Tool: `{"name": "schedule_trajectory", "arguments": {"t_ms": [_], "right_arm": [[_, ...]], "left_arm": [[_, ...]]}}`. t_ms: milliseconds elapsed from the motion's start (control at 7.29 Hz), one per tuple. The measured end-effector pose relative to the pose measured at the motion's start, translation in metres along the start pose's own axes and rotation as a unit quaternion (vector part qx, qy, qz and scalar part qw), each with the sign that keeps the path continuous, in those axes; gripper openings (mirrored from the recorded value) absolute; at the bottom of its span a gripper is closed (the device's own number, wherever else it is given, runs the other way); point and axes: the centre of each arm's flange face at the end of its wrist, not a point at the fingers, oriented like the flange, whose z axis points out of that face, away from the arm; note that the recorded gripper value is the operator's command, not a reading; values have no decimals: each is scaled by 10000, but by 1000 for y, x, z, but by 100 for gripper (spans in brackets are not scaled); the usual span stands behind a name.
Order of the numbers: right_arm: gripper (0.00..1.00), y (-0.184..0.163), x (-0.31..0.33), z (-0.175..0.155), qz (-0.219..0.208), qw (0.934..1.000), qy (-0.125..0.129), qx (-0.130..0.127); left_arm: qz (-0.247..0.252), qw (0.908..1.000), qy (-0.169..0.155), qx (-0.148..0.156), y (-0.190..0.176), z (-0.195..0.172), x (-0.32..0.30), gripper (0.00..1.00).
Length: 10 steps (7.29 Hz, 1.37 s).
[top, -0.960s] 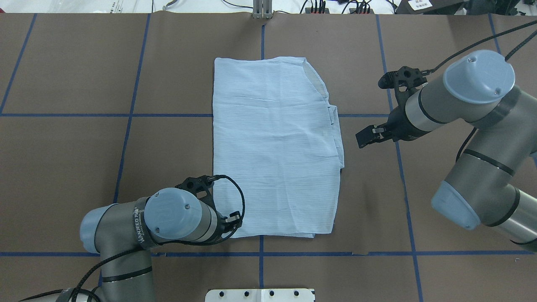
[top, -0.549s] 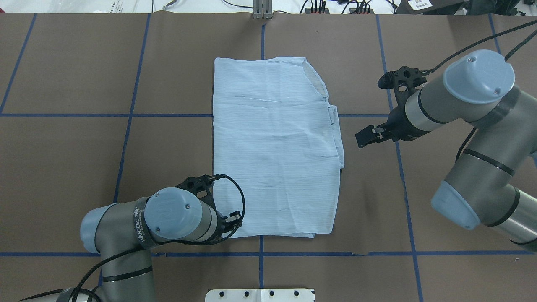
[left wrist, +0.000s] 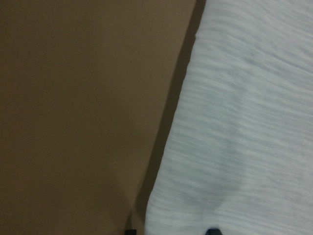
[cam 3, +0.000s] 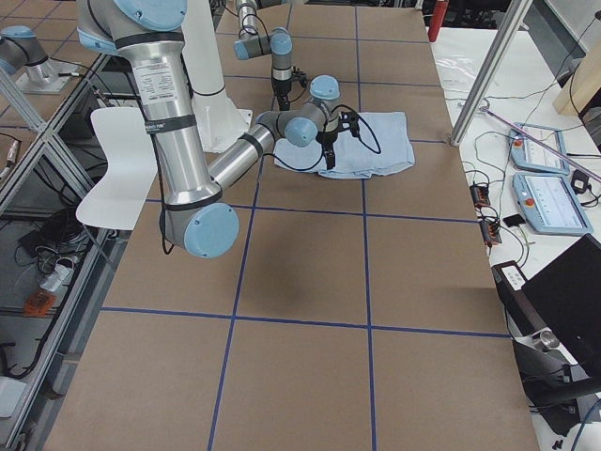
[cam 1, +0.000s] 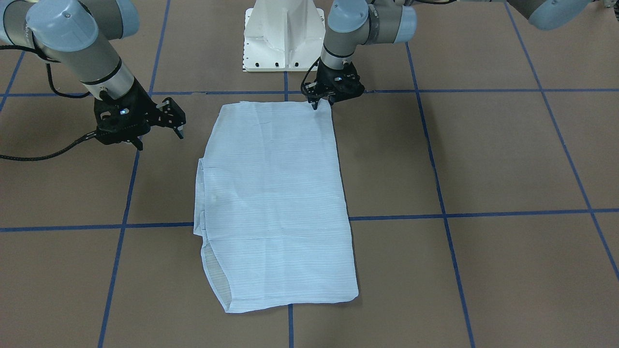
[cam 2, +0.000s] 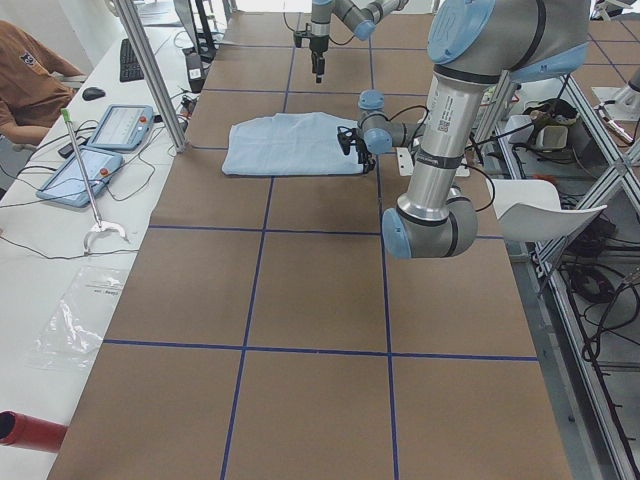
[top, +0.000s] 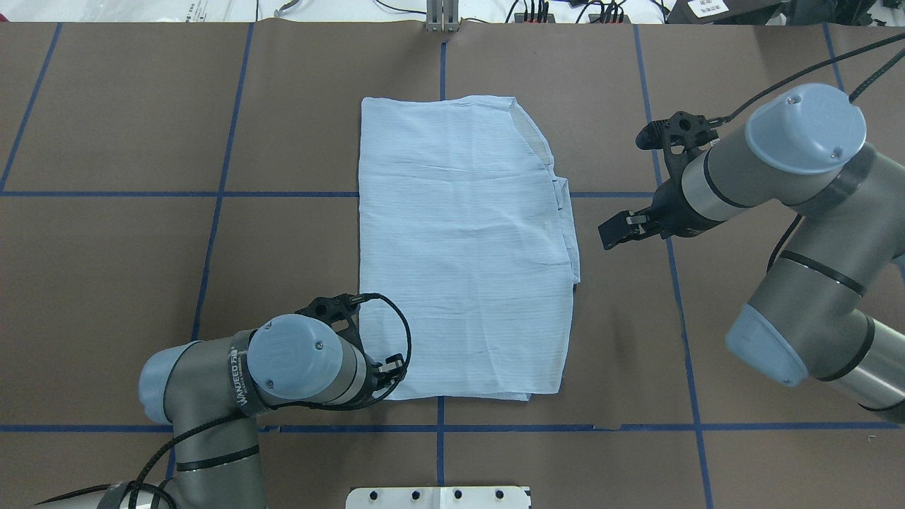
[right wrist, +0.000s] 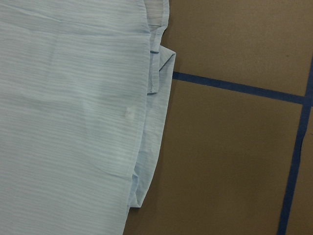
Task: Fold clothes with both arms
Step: 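Move the left gripper to the shirt's near corner while right gripper approaches the side, then grasp the near edge of the shirt with both grippers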
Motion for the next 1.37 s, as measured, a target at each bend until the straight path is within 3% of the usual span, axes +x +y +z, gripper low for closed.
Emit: {"name": "schedule_trajectory", "arguments": {"t_ms": [137,274,960,1097,1372], "right_arm": [[100,0,0,0,-3,10000,2,-2],[100,0,0,0,-6,10000,3,-3],[100,0,0,-1,48,10000,3,11],[100,4,-7,0,215,9998,-35,-5],[100,23,-53,7,1057,9941,-230,-103]], "left_arm": [[1,10000,2,-1,0,0,1,28],[-2,10000,12,-3,1,-1,1,0],[-81,9998,197,60,-12,-21,8,0],[-87,9995,294,73,-15,-32,10,0],[-86,9992,380,82,-18,-43,12,0]]}}
